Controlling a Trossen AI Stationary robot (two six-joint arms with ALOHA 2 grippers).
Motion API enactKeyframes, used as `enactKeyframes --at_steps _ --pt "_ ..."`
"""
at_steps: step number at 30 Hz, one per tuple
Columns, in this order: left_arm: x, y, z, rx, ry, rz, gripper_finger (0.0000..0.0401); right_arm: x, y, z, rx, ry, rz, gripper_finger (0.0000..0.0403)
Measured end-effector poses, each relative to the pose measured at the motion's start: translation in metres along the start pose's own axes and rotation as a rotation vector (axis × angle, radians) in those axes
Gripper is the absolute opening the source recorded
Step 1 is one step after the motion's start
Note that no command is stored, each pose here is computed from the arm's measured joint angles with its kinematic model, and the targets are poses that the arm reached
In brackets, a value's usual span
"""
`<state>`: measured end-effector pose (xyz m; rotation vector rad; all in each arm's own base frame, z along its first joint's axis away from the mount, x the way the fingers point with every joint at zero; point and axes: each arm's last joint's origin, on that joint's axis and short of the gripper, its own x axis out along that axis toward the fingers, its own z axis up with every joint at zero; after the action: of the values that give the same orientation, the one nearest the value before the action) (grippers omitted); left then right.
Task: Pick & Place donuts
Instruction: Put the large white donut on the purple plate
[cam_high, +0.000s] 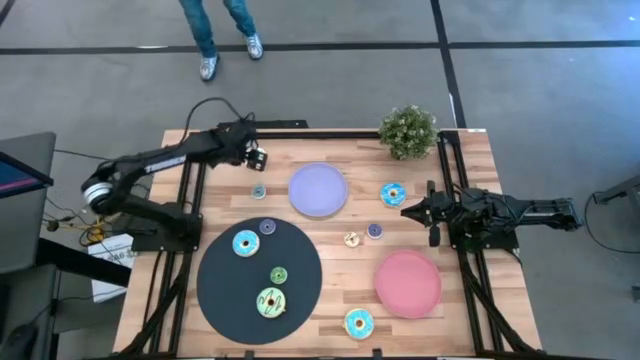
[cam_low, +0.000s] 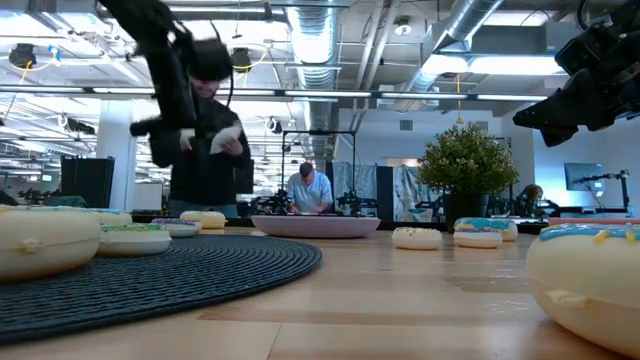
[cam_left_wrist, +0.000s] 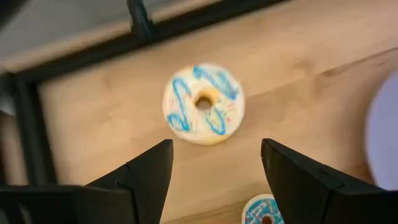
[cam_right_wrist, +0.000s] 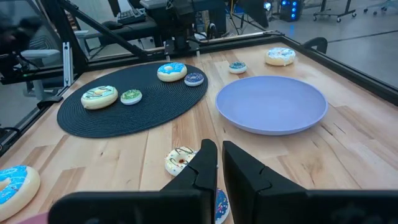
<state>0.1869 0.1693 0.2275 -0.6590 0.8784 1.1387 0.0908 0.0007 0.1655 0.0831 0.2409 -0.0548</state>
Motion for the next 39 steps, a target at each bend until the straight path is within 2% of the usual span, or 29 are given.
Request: enactKeyframes --at_steps 6,13,20,28,39 --pt "0.047 0.020 0.014 -0.070 0.143 0.083 0.0238 0.000 0.000 0.000 0.000 0.000 0.000 0.0017" --pt "0.083 0.025 0.023 -0.055 0.238 0.104 0.0238 0.000 0.000 0.000 0.000 0.000 0.000 0.0017" --pt "0.087 0.020 0.034 -0.040 0.172 0.078 0.0238 0.000 0.000 0.000 0.000 0.000 0.000 0.0017" --pt "0.087 0.021 0.034 -0.047 0.178 0.061 0.0238 0.000 0.000 0.000 0.000 0.000 0.000 0.0017" --pt "0.088 0.019 0.040 -0.059 0.120 0.036 0.0238 0.000 0.000 0.000 0.000 0.000 0.000 0.0017"
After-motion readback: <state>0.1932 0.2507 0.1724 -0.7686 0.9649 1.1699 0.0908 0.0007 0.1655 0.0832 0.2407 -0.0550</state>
